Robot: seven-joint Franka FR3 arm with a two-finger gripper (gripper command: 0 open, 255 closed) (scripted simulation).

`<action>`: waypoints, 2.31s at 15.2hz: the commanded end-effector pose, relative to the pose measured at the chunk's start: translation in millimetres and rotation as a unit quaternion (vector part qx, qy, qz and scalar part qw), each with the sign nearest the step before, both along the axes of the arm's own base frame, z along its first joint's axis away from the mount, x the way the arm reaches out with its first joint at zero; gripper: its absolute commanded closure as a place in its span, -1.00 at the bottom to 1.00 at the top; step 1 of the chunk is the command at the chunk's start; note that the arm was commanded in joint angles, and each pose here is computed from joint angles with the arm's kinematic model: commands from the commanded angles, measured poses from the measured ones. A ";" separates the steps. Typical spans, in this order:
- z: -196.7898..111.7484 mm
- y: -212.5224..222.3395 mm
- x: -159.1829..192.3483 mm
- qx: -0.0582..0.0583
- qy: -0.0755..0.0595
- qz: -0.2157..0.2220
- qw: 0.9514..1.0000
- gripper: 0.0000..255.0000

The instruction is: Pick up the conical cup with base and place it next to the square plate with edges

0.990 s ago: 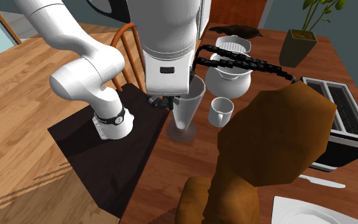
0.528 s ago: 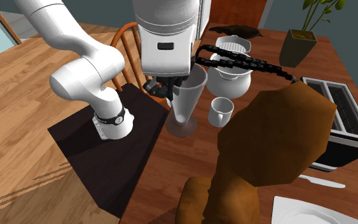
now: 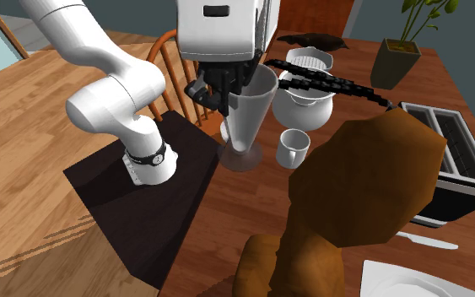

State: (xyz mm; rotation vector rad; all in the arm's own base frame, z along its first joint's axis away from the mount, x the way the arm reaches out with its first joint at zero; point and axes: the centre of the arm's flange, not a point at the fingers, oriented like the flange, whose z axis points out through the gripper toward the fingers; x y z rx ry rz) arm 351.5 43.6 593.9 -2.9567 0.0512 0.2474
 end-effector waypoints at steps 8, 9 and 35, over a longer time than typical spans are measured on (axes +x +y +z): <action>47.2 -0.7 0.1 0.000 0.000 0.000 1.000 1.00; 52.4 -0.7 0.1 0.000 0.000 0.000 1.000 1.00; -42.3 -88.5 235.7 0.000 0.000 0.000 1.000 1.00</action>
